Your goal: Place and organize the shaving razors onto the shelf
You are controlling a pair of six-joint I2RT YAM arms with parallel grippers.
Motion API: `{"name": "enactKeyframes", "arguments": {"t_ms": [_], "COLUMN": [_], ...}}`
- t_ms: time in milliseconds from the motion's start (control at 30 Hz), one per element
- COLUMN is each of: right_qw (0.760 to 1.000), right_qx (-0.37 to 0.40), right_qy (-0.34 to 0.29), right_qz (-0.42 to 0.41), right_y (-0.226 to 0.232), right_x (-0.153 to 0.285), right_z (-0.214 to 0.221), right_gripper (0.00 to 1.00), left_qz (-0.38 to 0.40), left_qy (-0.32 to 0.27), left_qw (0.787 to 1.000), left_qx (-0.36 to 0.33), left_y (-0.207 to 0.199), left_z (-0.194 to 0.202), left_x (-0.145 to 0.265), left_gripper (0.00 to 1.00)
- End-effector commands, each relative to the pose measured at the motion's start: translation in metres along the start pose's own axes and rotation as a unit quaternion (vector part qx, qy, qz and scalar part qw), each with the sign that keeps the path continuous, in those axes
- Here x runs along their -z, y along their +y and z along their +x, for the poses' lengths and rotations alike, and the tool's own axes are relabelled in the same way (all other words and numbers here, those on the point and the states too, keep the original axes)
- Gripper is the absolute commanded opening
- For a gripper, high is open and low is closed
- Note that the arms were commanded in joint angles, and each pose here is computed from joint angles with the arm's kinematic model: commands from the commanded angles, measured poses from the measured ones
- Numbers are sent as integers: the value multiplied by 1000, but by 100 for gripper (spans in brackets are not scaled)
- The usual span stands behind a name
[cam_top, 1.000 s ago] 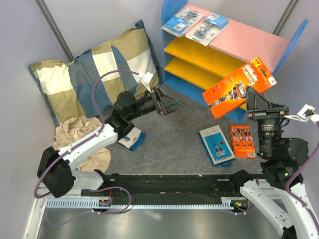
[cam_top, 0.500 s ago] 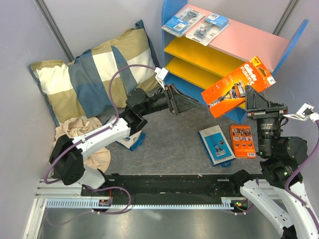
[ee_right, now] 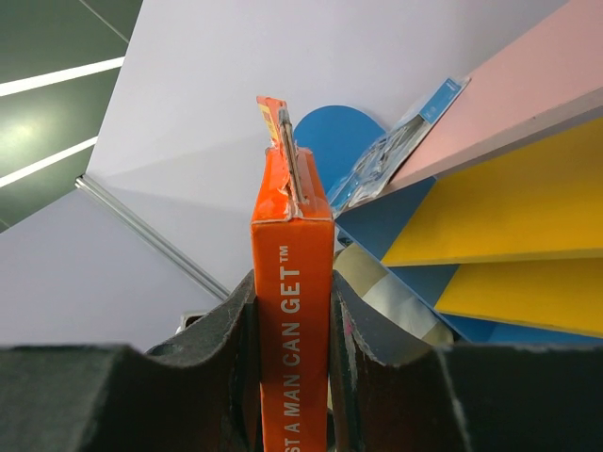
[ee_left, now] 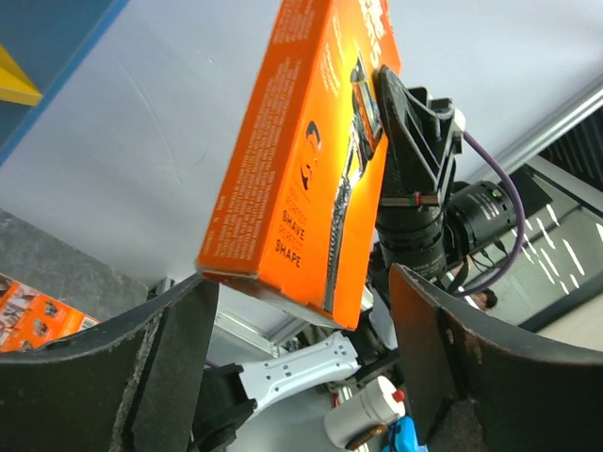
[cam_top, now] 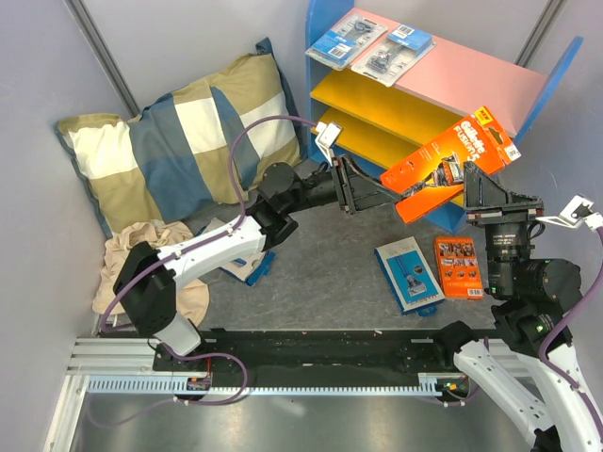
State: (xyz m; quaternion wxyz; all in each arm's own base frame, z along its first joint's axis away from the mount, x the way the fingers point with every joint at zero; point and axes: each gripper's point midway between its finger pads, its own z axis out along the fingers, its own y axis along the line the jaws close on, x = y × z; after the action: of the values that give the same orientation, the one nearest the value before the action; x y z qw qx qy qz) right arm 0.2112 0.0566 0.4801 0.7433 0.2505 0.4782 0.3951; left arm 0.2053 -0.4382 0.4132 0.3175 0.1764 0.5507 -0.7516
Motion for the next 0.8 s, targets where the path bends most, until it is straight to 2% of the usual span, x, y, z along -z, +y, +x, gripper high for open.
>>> {"name": "enactKeyframes", "arguments": {"t_ms": [0,133,233,267,333,367,433,467,533,600,633,700,733,767], "right_qw": [999,999,999,999,999,999,999,999,999,999,999,999,999,999], "right_qx": [-28,-34,-35,-36,-35,-35,-34,-33,-31,-31,-30,-28,-24,-22], "right_qy": [-16,-17,-19,-19,-19,-18,-17,-18,-18,-19,-19,-22,-21,-23], "right_qz": [-24,-22,-21,-22,-20,-20,-20,-19,-17,-14,-11,-5,0,2], "right_y": [13,11,11,11,10,10,10,9,8,7,6,3,1,1], "right_x": [2,3,3,4,4,3,4,4,5,5,5,6,7,8], "right_z": [-10,-10,-11,-11,-10,-10,-10,-10,-10,-11,-11,-13,-12,-15], "right_gripper": [3,6,9,12,15,16,20,24,30,43,55,67,76,80], "left_qz": [52,64,68,69,73,73,73,73,72,71,69,67,64,63], "left_qy": [6,8,6,4,3,2,1,0,-1,-7,-11,-19,-26,-32], "left_qw": [999,998,998,998,997,997,997,997,997,997,997,998,997,997], "left_qx": [-4,-6,-7,-9,-10,-10,-10,-10,-10,-11,-12,-11,-15,-16], "left_y": [-28,-34,-36,-36,-39,-39,-40,-40,-40,-41,-40,-41,-40,-41], "left_z": [-1,0,0,-1,-1,-1,-2,-3,-4,-7,-11,-17,-22,-28], "left_x": [-10,-11,-10,-10,-10,-10,-10,-10,-10,-9,-9,-8,-7,-6], "left_gripper": [74,68,53,42,30,20,13,7,4,2,2,2,2,2]}}
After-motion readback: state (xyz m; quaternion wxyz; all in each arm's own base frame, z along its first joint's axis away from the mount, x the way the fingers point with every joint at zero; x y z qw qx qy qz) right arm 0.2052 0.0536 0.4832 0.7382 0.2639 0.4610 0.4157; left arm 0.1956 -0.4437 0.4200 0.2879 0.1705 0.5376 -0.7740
